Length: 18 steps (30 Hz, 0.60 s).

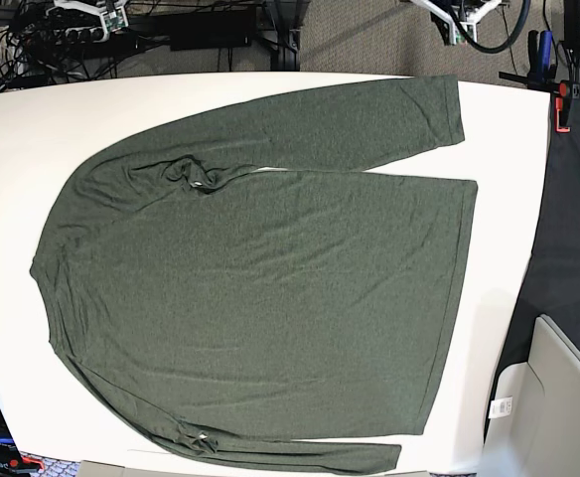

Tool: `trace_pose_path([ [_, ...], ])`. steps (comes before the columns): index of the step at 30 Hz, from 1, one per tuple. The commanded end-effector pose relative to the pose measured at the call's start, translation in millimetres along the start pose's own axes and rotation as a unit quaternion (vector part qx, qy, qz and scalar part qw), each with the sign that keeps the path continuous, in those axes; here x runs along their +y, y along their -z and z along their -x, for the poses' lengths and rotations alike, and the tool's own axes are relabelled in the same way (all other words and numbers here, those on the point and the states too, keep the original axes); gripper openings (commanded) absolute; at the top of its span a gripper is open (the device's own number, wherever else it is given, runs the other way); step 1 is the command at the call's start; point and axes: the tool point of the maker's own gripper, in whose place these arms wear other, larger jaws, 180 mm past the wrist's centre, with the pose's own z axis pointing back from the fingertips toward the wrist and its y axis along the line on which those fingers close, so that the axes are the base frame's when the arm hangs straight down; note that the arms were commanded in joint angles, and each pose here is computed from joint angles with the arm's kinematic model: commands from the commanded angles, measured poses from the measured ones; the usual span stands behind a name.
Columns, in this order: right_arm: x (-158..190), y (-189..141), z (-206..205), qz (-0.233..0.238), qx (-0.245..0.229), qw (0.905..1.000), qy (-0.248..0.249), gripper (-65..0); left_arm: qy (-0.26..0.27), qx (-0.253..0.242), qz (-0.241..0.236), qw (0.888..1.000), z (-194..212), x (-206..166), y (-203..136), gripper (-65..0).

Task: Fold the T-shirt properly
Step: 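Lower the left gripper onto the shirt's shoulder corner and pinch it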

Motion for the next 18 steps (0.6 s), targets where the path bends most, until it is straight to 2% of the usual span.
trace_pose_path([
  [1, -5.4, -4.7, -10.0, 0.006, -0.017, 0.9998, -0.002, -64.8, 0.0, -0.018, -0.002, 1.0, -12.2, 1.2, -3.5, -64.9],
  [5, -12.4, -7.7, -27.3, 0.013, -0.035, 0.9993, -0.002, -64.8, 0.001, -0.019, -0.001, 1.0, -25.6, 0.8, -1.8, -64.5],
  [9, -24.4, -9.3, -40.5, 0.018, -0.053, 0.9982, -0.021, -64.8, -0.002, -0.018, -0.003, 1.0, -33.7, 0.8, 6.0, -60.0],
  [18, -31.5, -17.8, -62.7, 0.024, -0.083, 0.9959, -0.026, -64.8, 0.0, -0.069, 0.014, 0.998, -75.9, -11.6, -3.7, -58.5],
])
